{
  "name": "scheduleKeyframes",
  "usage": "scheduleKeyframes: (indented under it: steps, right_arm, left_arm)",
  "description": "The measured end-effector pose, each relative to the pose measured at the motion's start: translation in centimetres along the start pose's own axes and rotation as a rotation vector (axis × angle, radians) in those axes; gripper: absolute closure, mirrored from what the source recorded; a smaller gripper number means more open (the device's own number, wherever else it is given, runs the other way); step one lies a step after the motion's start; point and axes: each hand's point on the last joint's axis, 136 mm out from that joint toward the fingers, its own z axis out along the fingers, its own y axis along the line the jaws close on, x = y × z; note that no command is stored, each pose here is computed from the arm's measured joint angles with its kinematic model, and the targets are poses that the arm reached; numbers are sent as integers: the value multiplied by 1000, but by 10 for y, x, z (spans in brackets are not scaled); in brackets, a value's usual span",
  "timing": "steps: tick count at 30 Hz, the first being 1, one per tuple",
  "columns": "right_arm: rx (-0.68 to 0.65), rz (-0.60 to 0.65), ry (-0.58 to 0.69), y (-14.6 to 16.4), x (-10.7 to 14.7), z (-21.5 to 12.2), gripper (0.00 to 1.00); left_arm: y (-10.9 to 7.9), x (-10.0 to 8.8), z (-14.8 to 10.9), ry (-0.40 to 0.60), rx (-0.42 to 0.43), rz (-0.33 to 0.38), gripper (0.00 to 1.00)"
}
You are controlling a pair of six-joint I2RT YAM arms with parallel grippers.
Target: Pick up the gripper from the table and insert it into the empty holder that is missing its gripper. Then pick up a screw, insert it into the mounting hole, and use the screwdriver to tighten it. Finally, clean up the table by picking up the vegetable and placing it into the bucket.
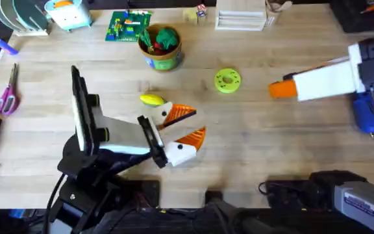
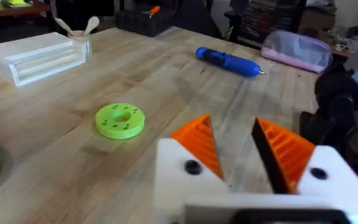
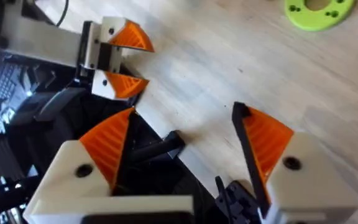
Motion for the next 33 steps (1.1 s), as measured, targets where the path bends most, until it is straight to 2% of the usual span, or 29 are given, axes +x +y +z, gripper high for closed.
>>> scheduleKeyframes:
  steps: [3, 4, 5, 10, 13, 16, 21, 23, 28, 33]
  right_arm:
    - [-30, -63, 34, 11, 5, 6, 84]
    - [-26, -78, 46, 12, 6, 7, 84]
    - [-19, -89, 55, 11, 7, 8, 84]
    - [43, -117, 69, 1, 8, 9, 83]
    - [187, -118, 91, -25, 8, 5, 83]
    - [404, -76, 71, -69, 1, -9, 82]
    - [703, 98, 10, -147, 2, -50, 82]
    - [764, 178, 9, -171, 10, -63, 82]
    - [844, 400, 29, -224, 37, -83, 82]
    - [875, 497, 35, -265, 49, -93, 82]
  left_arm:
    - [0, 0, 0, 0, 0, 0, 912]
    - [0, 0, 0, 0, 0, 4, 974]
    - [0, 0, 0, 0, 0, 4, 990]
    - [0, 0, 0, 0, 0, 4, 994]
    - [0, 0, 0, 0, 0, 4, 995]
    - [0, 0, 0, 0, 0, 4, 995]
    - [0, 0, 0, 0, 0, 4, 995]
    - [0, 0, 0, 0, 0, 4, 995]
    - [0, 0, 0, 0, 0, 4, 995]
    - [0, 0, 0, 0, 0, 4, 995]
